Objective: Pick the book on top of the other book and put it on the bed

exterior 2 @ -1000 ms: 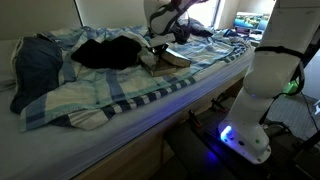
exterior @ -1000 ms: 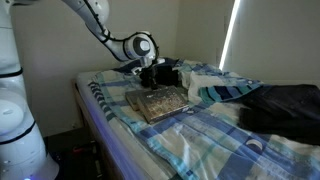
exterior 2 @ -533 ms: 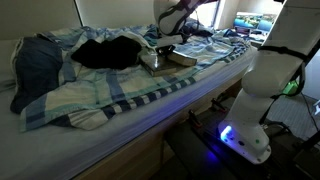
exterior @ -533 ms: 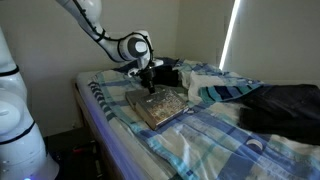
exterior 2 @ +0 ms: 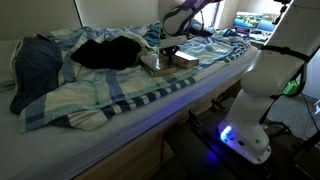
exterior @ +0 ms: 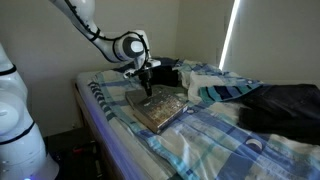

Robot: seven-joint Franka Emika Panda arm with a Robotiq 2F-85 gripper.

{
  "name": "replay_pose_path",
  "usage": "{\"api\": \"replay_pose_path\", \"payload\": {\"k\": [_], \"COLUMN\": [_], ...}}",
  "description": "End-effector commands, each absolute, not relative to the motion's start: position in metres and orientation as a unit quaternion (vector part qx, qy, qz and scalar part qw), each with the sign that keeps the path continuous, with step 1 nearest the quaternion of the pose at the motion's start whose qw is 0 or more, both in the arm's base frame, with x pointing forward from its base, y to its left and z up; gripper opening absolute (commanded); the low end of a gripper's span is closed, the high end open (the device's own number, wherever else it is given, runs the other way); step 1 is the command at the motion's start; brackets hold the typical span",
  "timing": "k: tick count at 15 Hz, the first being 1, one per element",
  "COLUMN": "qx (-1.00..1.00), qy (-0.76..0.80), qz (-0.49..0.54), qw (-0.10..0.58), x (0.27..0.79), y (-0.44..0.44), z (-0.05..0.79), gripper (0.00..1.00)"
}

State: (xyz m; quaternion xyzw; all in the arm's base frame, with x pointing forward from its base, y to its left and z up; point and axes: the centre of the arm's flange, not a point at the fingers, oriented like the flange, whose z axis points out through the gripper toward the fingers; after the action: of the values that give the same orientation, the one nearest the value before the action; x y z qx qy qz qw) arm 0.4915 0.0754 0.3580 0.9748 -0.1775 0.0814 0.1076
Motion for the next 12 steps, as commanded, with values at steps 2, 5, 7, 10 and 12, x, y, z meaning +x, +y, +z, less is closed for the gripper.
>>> {"api": "replay_pose_path", "payload": {"k": [2, 5, 7, 10, 12], "qx": [0.977, 0.975, 0.975, 0.974, 0.973], "qy": [-0.169, -0.182, -0.187, -0.200, -0.208], "qz": [0.094, 0.107, 0.107, 0.103, 0.097], "qw": [0.089, 0.065, 0.046, 0.025, 0.016], "x": [0.517, 0.539, 0.552, 0.563, 0.565], "y": [0.066, 0.043, 0.024, 0.003, -0.006], "z": [0.359, 0.356, 0.353, 0.344, 0.339], "gripper": [0.01, 0.01, 0.01, 0.01, 0.01]}}
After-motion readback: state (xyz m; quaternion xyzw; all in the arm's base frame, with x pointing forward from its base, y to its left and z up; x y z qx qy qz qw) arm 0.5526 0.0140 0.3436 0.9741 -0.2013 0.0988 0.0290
